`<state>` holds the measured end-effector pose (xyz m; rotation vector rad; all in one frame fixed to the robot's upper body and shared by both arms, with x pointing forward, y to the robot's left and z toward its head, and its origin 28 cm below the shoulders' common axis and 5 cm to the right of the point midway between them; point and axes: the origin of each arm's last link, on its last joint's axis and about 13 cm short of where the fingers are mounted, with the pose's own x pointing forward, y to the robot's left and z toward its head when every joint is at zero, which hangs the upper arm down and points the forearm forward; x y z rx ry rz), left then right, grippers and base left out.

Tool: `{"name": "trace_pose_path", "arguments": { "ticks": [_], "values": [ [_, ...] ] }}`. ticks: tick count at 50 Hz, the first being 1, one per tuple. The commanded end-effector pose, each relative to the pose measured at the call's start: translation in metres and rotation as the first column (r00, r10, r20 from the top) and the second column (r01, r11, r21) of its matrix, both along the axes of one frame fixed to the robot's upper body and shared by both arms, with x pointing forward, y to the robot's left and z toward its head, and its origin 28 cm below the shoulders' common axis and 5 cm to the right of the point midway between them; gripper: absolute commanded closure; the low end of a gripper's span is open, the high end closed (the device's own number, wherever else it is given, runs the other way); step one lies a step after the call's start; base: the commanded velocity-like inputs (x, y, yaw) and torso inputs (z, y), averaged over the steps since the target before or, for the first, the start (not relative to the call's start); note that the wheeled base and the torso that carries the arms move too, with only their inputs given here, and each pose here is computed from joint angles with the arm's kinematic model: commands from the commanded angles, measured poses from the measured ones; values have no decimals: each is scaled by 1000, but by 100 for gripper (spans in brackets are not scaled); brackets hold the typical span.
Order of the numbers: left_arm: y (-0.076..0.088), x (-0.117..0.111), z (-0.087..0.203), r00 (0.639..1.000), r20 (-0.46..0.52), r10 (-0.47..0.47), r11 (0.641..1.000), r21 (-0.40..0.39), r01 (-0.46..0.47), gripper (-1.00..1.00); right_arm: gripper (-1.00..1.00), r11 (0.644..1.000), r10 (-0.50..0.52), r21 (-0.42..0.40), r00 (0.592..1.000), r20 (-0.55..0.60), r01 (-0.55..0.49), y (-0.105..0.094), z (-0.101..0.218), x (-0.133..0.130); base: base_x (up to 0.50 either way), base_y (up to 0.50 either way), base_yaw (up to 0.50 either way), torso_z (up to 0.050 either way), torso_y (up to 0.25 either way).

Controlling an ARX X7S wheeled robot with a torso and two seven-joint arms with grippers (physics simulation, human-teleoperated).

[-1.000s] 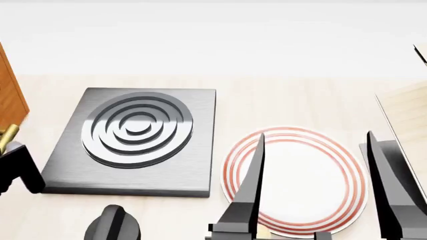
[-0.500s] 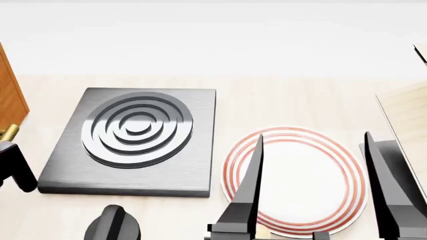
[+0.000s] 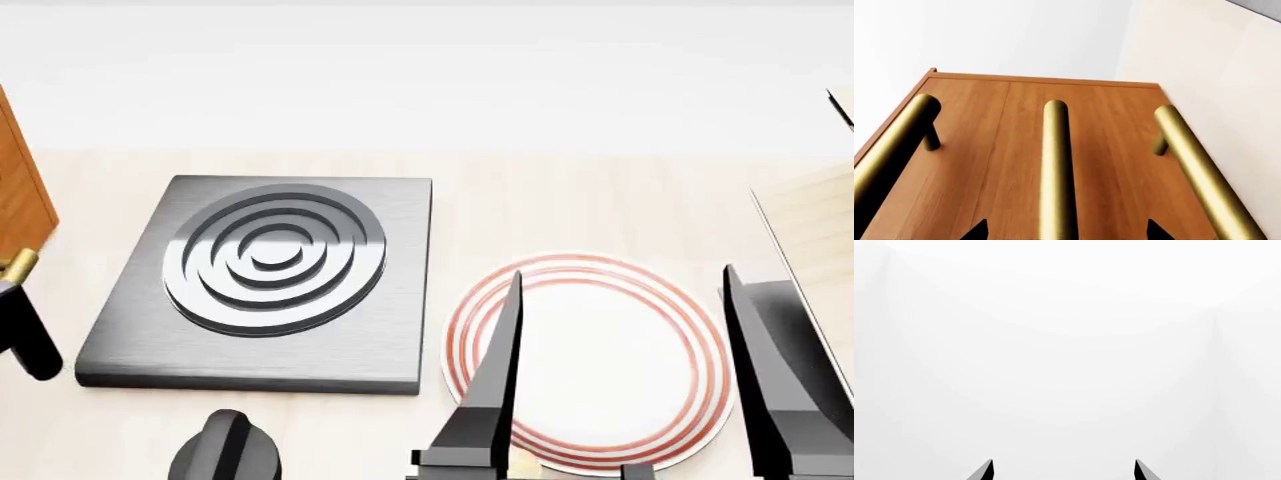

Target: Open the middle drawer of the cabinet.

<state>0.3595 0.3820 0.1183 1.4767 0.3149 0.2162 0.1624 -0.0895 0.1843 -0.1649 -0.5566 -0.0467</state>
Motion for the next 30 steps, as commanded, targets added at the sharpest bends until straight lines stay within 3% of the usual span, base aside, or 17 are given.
{"name": "trace_pose_path", "arguments": {
  "ticks": [1, 19, 20, 30],
  "values": [
    [-4, 1, -4, 999, -33, -23, 999, -33, 22, -100, -100, 1000, -15, -4, 1000, 0, 15, -2, 1, -1, 0, 0, 0, 0, 0],
    [-3, 2, -2, 1000, -28, -12, 1000, -30, 11, -100, -100, 1000, -16, -2, 1000, -1, 16, -2, 1, -1, 0, 0, 0, 0, 0],
    [-3, 2, -1, 1000, -27, -12, 999, -30, 11, 100, -100, 1000, -15, -2, 1000, -1, 15, -2, 1, -1, 0, 0, 0, 0, 0],
    [-2, 2, -1, 1000, -24, -8, 1000, -28, 7, 100, -100, 1000, -15, -1, 1000, -2, 15, -2, 1, -1, 0, 0, 0, 0, 0]
  ]
}}
